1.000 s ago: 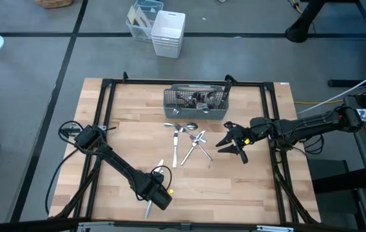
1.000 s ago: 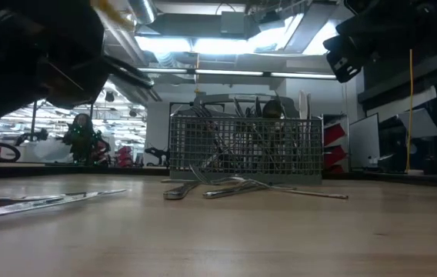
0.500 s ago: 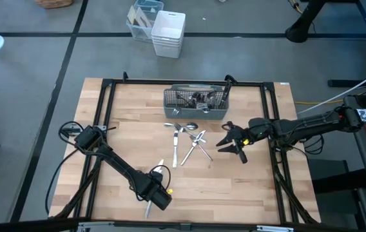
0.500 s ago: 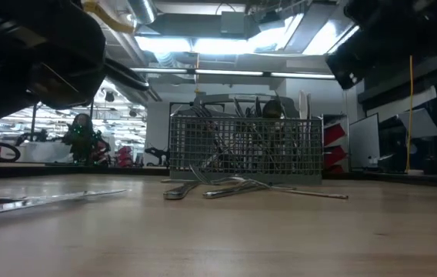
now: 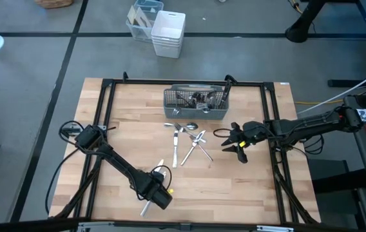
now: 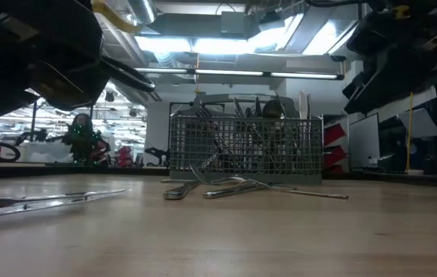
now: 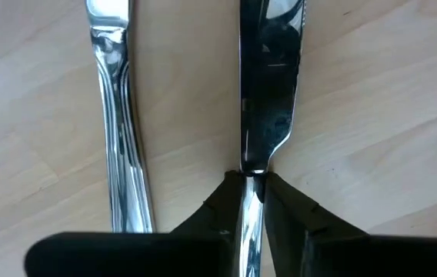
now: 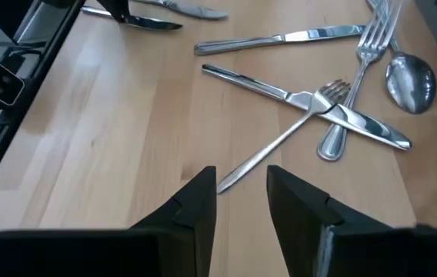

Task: Sort silverware
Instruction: Put the knife into the silverware rack

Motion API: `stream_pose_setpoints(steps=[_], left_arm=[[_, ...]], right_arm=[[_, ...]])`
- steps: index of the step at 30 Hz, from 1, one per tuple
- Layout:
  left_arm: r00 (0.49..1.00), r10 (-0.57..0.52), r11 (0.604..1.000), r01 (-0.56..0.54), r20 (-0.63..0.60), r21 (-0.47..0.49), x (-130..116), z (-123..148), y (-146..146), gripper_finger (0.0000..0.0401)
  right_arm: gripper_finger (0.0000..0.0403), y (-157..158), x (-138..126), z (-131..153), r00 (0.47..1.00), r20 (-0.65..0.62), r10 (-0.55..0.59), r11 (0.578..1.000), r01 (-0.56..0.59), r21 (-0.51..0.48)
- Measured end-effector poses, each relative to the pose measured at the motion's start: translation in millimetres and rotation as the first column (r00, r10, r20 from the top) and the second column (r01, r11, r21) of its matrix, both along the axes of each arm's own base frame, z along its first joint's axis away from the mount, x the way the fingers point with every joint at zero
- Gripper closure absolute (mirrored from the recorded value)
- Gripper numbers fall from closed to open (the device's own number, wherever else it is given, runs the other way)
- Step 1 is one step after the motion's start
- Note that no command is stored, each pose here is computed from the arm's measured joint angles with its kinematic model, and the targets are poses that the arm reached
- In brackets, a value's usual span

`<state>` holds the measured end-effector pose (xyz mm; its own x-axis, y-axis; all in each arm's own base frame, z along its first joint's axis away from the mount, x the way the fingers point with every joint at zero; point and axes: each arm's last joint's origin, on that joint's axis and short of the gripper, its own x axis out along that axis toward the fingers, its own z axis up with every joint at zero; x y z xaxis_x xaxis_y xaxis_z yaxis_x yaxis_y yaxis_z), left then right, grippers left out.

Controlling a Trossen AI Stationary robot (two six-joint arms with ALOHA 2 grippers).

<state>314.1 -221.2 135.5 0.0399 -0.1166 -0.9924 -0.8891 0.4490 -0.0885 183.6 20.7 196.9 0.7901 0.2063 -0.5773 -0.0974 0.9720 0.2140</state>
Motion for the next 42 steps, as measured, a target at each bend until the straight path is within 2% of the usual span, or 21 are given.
stream_pose_setpoints(steps=[4,13,20,24,28,33,37,39,42], left_arm=[[0.999,-0.033,0.999,0.033,0.025,-0.006,2.0,8.3,4.6,0.0373],[0.975,-0.061,0.995,0.043,0.213,0.089,9.7,43.8,23.1,0.037],[0.899,-0.148,0.97,0.05,0.412,0.239,27.4,74.7,53.0,0.0374],[0.844,-0.247,0.934,0.076,0.476,0.349,44.7,86.2,80.6,0.0369],[0.782,-0.347,0.889,0.098,0.518,0.448,68.5,92.8,120.2,0.0373],[0.679,-0.455,0.813,0.053,0.576,0.58,94.8,107.2,178.1,0.0369],[0.58,-0.533,0.747,-0.019,0.616,0.664,108.2,122.3,225.5,0.0369],[0.545,-0.564,0.712,-0.059,0.62,0.699,111.1,128.9,246.5,0.0372],[0.505,-0.594,0.654,-0.152,0.627,0.741,112.9,139.8,274.1,0.0372]], right_arm=[[0.0285,0.0,0.1,0.1,1.0,0.002,0.0,1.0,0.0,0.0],[0.0285,-0.4,0.2,0.1,1.0,0.003,-0.013,1.0,0.013,-0.009],[0.0285,-4.5,1.2,0.9,0.991,0.027,-0.127,0.988,0.129,-0.089],[0.0285,-8.9,0.0,5.0,0.967,0.077,-0.245,0.954,0.254,-0.161],[0.0286,-15.7,-5.8,14.8,0.903,0.171,-0.394,0.865,0.427,-0.265],[0.0286,-24.1,-16.2,38.0,0.767,0.328,-0.552,0.676,0.641,-0.363],[0.0286,-28.5,-24.5,51.6,0.67,0.411,-0.618,0.533,0.741,-0.408],[0.0286,-29.6,-27.5,54.2,0.648,0.429,-0.629,0.493,0.759,-0.425],[0.0286,-29.9,-28.3,54.7,0.655,0.43,-0.622,0.48,0.752,-0.452]])
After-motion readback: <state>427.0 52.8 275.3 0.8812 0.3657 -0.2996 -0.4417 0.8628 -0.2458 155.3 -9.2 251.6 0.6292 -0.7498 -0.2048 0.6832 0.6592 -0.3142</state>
